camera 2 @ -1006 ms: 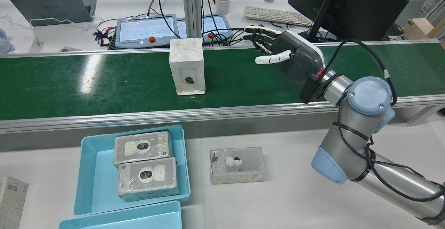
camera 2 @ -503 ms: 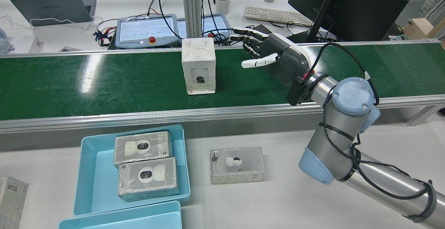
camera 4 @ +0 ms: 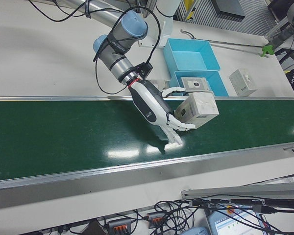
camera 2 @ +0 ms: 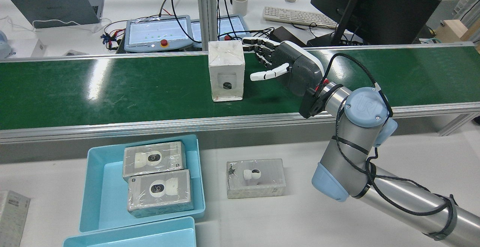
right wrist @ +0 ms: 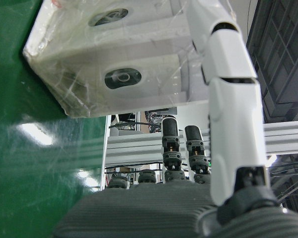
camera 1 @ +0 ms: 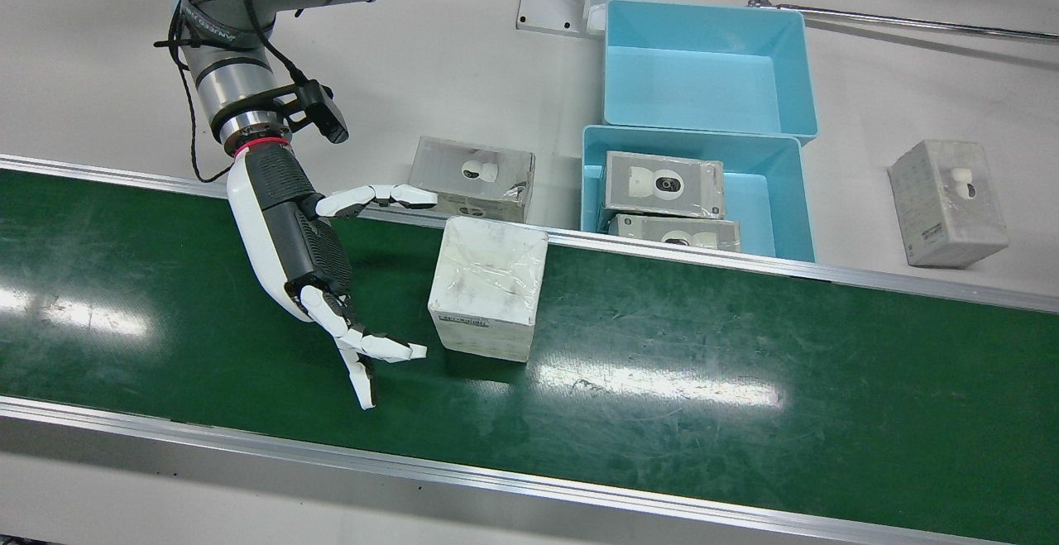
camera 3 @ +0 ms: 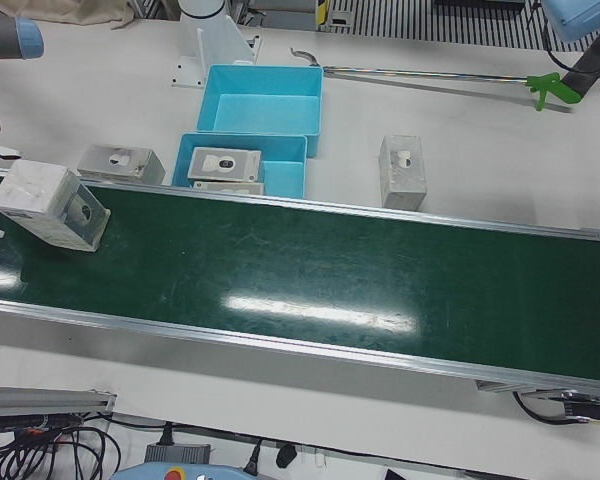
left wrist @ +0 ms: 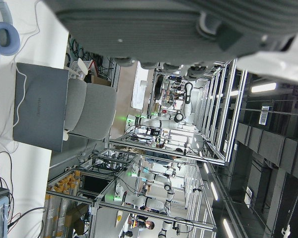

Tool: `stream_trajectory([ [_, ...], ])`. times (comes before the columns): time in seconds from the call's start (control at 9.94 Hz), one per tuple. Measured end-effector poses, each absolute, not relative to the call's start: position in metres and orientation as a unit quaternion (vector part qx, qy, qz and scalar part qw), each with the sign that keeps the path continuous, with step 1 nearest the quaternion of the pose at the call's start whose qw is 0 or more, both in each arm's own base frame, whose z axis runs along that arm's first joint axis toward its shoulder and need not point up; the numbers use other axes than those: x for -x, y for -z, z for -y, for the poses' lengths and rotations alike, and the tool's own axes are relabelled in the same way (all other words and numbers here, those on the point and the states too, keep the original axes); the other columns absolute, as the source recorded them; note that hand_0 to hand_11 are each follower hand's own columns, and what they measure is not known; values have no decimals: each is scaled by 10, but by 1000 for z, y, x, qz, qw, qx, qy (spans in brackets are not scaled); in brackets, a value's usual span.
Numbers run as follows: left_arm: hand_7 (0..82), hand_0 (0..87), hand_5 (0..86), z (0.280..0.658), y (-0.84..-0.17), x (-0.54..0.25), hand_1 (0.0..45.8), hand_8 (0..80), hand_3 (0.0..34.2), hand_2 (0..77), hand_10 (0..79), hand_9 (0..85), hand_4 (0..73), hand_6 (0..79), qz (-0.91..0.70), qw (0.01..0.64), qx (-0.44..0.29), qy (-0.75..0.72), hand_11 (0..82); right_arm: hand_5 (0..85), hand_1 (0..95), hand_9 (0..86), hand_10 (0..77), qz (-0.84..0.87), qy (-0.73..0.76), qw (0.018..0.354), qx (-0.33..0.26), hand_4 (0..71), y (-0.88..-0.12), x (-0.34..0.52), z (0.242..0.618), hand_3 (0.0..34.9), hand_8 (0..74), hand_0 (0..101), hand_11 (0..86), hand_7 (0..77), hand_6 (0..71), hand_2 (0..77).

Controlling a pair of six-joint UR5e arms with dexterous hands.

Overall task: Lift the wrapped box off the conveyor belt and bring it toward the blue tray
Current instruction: 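Close the right hand fingers around the white wrapped box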

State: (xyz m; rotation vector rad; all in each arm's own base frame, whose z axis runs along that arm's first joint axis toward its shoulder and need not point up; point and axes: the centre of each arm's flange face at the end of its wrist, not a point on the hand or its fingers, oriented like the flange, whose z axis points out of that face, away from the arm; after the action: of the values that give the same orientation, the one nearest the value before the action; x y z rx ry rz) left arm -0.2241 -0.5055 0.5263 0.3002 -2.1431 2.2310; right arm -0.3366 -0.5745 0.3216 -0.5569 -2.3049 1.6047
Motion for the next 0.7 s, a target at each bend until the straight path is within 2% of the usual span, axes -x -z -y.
stream_trajectory([
  [0.2, 5, 0, 11, 505, -526, 224, 0, 5, 0, 11, 5, 0, 0, 0, 689, 17, -97, -718, 0, 191, 185, 38, 0, 797, -555, 142, 190, 131, -318, 349, 574, 50, 5, 505, 16, 235, 82, 185],
  [0.3, 5, 0, 11, 505, -526, 224, 0, 5, 0, 11, 5, 0, 0, 0, 689, 17, -97, -718, 0, 191, 207, 38, 0, 797, -555, 144, 190, 131, -316, 355, 575, 49, 5, 515, 16, 235, 60, 185],
  [0.4, 5, 0, 11, 505, -526, 224, 0, 5, 0, 11, 5, 0, 0, 0, 689, 17, -97, -718, 0, 191, 207, 38, 0, 797, -554, 145, 191, 131, -312, 361, 576, 61, 5, 515, 16, 224, 76, 196],
  [0.6, 5, 0, 11, 505, -526, 224, 0, 5, 0, 5, 5, 0, 0, 0, 689, 17, -97, -718, 5, 191, 207, 38, 0, 798, -553, 144, 193, 131, -301, 372, 582, 61, 5, 515, 16, 224, 76, 196],
  [0.7, 5, 0, 11, 505, -526, 224, 0, 5, 0, 5, 5, 0, 0, 0, 689, 17, -97, -718, 5, 235, 245, 65, 0, 799, -553, 139, 191, 175, -296, 374, 584, 94, 11, 551, 16, 273, 98, 267],
])
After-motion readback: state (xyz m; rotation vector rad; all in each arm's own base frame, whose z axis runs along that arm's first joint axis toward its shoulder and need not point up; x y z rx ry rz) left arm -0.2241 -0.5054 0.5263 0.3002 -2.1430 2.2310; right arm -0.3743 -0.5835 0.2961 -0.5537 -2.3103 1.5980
